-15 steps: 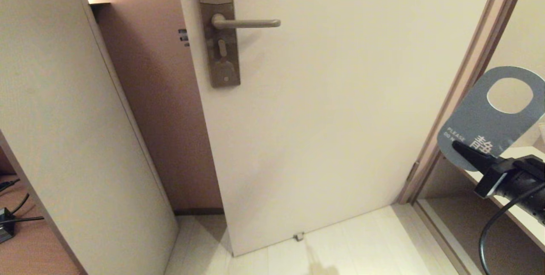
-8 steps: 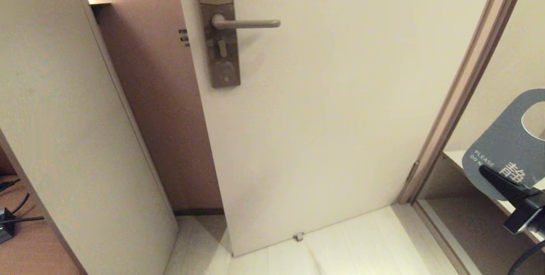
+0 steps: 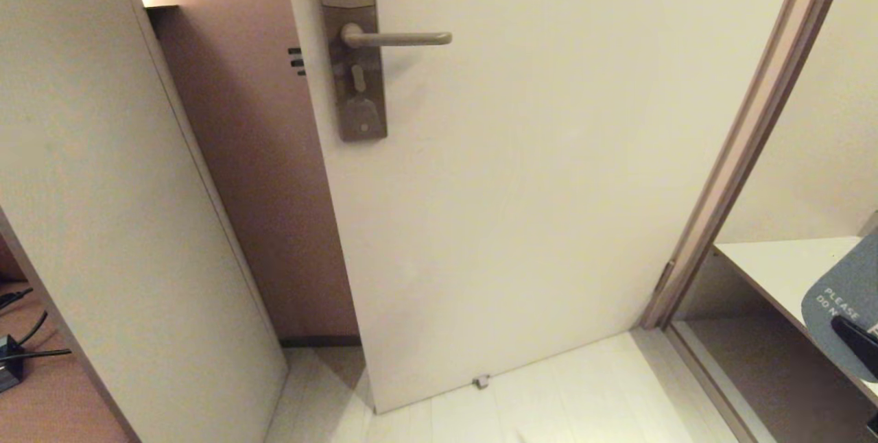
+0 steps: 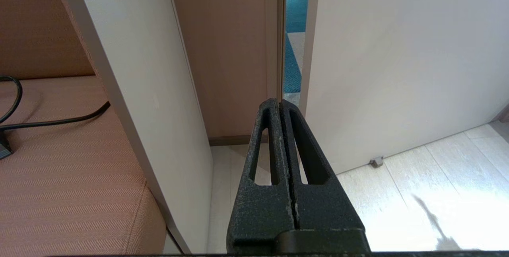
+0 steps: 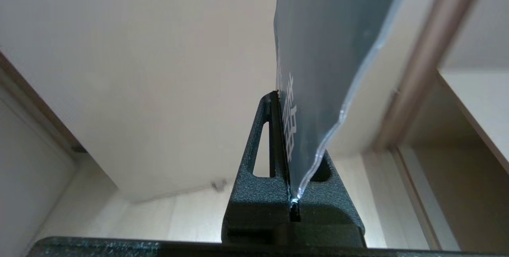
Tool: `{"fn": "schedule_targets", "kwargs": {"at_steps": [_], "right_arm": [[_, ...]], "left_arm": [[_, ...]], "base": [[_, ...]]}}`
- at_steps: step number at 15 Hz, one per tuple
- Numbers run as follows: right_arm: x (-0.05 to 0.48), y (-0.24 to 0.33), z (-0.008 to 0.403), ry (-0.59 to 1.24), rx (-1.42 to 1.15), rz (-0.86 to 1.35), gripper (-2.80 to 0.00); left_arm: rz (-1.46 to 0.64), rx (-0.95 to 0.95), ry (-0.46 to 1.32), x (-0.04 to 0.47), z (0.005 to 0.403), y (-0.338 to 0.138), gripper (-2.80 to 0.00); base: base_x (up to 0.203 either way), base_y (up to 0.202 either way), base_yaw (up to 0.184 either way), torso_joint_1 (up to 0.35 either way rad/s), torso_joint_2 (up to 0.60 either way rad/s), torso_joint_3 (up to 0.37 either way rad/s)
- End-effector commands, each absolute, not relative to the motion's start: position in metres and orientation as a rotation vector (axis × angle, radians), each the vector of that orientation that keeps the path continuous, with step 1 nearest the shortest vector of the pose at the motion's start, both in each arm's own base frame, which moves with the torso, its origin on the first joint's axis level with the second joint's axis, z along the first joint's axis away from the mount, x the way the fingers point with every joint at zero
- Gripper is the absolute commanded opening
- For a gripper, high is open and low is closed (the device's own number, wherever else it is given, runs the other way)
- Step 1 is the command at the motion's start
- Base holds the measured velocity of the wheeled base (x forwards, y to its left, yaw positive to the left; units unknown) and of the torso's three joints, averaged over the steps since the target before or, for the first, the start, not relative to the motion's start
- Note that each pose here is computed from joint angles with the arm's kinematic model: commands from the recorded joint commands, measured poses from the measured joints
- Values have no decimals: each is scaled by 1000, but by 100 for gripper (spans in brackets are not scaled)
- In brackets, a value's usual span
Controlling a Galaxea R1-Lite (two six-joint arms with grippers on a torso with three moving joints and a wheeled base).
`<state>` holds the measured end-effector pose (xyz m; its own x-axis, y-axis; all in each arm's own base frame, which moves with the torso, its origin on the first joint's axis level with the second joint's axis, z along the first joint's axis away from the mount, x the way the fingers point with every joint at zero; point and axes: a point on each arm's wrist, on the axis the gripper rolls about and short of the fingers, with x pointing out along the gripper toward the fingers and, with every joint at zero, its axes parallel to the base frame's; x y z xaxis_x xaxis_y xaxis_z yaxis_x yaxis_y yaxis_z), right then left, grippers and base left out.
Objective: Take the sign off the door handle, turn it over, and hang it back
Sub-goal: Hang the sign back with the other side facing out
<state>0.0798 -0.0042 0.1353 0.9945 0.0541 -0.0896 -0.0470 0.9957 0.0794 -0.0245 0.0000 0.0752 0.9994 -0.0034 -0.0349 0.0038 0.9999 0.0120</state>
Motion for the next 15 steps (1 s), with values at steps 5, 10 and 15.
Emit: {"fn": "schedule_targets", "kwargs": {"at_steps": [5,10,15], "right_arm": [[29,0,115,121,70,19,-280],[-5,1,89,112,45,17,-280],[-15,0,84,43,32,24,-280]], "left_arm": [[-3,12,37,-24,75,0,-280],[-3,12,37,-24,75,0,-280],[-3,12,37,-24,75,0,-280]], "base": [[0,0,0,0,0,0],[0,0,0,0,0,0],[0,0,0,0,0,0]]}}
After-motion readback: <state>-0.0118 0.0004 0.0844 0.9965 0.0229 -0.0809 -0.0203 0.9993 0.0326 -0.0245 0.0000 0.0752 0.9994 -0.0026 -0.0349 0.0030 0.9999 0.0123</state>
